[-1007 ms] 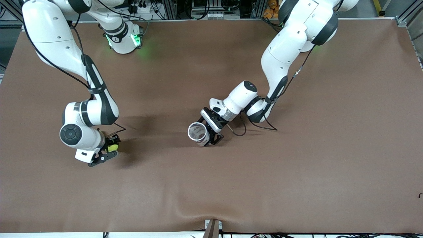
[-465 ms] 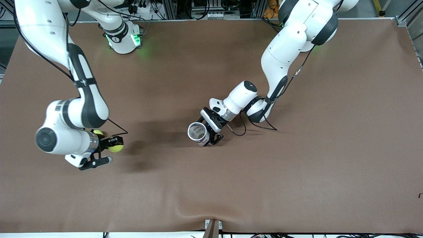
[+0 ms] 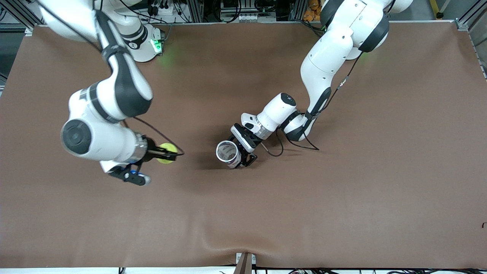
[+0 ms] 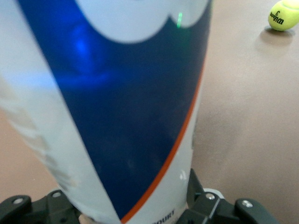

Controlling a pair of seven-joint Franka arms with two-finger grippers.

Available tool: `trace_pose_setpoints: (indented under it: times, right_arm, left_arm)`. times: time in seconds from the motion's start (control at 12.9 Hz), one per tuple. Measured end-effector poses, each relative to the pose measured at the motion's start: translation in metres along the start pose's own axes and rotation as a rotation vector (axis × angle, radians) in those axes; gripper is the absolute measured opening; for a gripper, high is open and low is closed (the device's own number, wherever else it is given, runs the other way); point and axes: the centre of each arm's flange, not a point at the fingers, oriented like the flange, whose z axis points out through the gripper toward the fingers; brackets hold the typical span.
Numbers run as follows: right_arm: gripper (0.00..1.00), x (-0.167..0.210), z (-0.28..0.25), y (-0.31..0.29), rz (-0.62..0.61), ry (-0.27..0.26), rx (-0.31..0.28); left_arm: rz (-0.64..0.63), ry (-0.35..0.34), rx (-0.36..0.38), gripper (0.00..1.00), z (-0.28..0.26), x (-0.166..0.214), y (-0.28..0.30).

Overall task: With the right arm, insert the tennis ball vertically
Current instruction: 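Carry the tennis ball with the right gripper to the tube opening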

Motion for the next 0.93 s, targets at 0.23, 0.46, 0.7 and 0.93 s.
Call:
trace_pose_setpoints:
  times: [0.23, 0.46, 0.7, 0.93]
  right_arm:
    - [0.68, -0.040, -0.019, -0.052, 0.164, 0.032, 0.049]
    - [0.68, -0.057, -0.007, -0.081, 0.289, 0.050, 0.087]
    - [0.68, -0.065, 0.025, -0.107, 0.347, 0.059, 0.120]
    - [0.68, -0.077, 0.047, -0.125, 0.365, 0.057, 0.121]
  left_arm:
    - [0.000, -0.001, 0.000, 0.83, 0.000, 0.000, 0.000]
    - [0.001, -0.001, -0.002, 0.83, 0.000, 0.000, 0.001]
    - [0.002, -0.001, -0.002, 0.83, 0.000, 0.000, 0.002]
    - [0.002, -0.001, -0.002, 0.83, 0.000, 0.000, 0.002]
